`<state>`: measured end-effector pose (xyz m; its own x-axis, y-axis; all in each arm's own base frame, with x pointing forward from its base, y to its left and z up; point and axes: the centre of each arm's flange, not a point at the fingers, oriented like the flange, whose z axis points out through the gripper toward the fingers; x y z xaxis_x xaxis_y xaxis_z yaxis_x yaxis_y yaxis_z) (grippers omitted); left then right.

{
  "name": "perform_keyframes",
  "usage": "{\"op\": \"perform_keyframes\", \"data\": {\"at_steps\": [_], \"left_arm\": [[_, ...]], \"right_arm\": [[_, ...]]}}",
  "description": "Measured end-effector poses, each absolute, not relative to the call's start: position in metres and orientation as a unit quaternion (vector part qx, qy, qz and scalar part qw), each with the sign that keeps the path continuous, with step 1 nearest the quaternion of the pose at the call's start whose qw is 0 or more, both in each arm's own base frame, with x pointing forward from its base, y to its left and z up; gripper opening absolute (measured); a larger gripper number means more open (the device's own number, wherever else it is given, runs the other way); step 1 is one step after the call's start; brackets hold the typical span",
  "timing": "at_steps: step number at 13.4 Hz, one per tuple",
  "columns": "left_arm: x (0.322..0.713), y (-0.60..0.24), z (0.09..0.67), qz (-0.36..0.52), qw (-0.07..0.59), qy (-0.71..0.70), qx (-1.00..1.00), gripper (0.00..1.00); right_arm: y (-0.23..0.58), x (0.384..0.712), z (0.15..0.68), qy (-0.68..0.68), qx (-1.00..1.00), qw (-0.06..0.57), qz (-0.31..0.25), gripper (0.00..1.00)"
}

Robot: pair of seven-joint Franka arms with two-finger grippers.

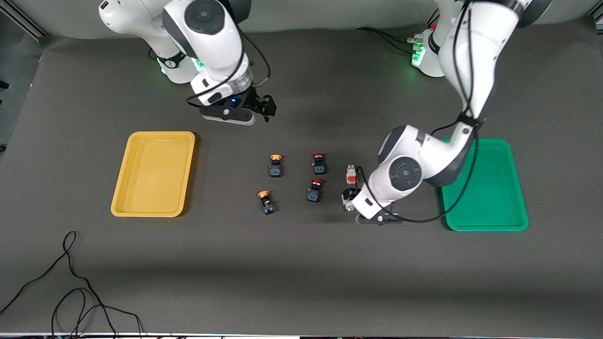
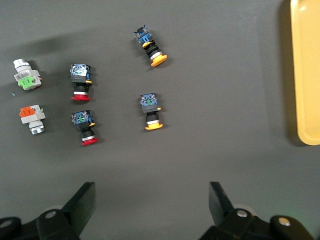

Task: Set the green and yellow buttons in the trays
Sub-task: 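Grasp the green button with the left gripper while the right gripper grasps a yellow button, then place the green button in the green tray while the right gripper places the yellow button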

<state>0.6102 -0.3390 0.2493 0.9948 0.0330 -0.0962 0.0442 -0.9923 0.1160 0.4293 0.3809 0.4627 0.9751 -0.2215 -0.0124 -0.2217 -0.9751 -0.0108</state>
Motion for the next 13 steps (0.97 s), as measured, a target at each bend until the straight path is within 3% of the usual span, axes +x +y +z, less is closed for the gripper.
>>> {"op": "perform_keyframes", "data": {"at_steps": [2, 8, 12, 13], "left_arm": [[0.603, -0.359, 0.222, -0.040, 0.069, 0.026, 0.997, 1.00], [0.598, -0.364, 0.174, -0.039, 0.069, 0.027, 0.996, 0.99], [0.600, -0.366, 0.177, -0.033, 0.067, 0.022, 0.997, 0.50], [0.601, -0.367, 0.181, -0.031, 0.068, 0.021, 0.997, 0.43]], "right_arm": [[0.385, 0.440, 0.430, 0.115, -0.993, 0.007, 0.003, 1.00], [0.398, 0.464, 0.260, 0.110, -0.994, 0.004, -0.009, 1.00], [0.398, 0.463, 0.201, 0.085, -0.996, -0.013, -0.020, 1.00], [0.398, 0.463, 0.192, 0.083, -0.996, -0.012, -0.022, 1.00]]}}
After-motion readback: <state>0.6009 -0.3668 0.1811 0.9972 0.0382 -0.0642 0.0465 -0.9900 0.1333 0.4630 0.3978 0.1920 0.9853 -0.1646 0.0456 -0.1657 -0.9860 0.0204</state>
